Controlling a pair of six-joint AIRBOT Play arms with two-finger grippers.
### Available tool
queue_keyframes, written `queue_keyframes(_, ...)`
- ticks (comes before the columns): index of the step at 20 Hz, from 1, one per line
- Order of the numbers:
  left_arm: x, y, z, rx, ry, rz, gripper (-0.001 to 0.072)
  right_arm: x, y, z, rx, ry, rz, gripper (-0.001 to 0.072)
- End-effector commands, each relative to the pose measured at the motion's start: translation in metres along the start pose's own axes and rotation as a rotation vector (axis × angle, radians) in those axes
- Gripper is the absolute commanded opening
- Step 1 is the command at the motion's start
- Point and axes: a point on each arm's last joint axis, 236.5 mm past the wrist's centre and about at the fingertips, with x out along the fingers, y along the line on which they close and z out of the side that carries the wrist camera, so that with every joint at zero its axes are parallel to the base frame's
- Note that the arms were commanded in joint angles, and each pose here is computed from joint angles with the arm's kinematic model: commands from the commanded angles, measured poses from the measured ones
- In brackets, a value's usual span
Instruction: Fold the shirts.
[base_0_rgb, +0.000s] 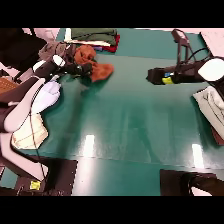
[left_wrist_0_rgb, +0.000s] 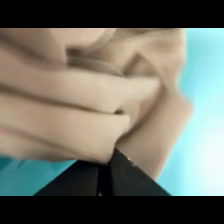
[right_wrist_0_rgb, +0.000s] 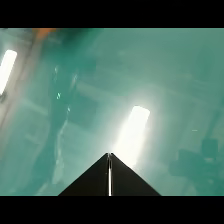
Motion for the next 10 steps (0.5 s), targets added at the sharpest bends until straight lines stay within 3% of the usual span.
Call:
queue_keyframes(1,-0.058,0.012,-0.079,0.186,0.184,0.150,0.0027,-0.017,-0.053,0.002,0.065,0.032,-0.074,0.0027)
queue_keyframes(4,-0.111,0.017,-0.158,0.159,0.259,0.132,0.0028,-0.033,-0.095,-0.014,0.066,0.121,-0.132,0.0040)
queue_keyframes(5,-0.130,0.019,-0.182,0.165,0.287,0.129,0.0028,-0.038,-0.105,-0.022,0.076,0.156,-0.145,0.0149)
queue_keyframes(6,-0.152,0.018,-0.204,0.177,0.323,0.124,0.0028,-0.042,-0.114,-0.028,0.096,0.183,-0.155,0.0419)
queue_keyframes(7,-0.173,0.016,-0.222,0.193,0.359,0.118,0.0028,-0.045,-0.119,-0.032,0.110,0.199,-0.162,0.0626)
queue_keyframes(8,-0.192,0.012,-0.236,0.209,0.393,0.111,0.0028,-0.047,-0.120,-0.034,0.115,0.211,-0.163,0.0669)
queue_keyframes(10,-0.227,0.010,-0.266,0.213,0.489,0.112,0.0028,-0.045,-0.114,-0.037,0.104,0.224,-0.154,0.0669)
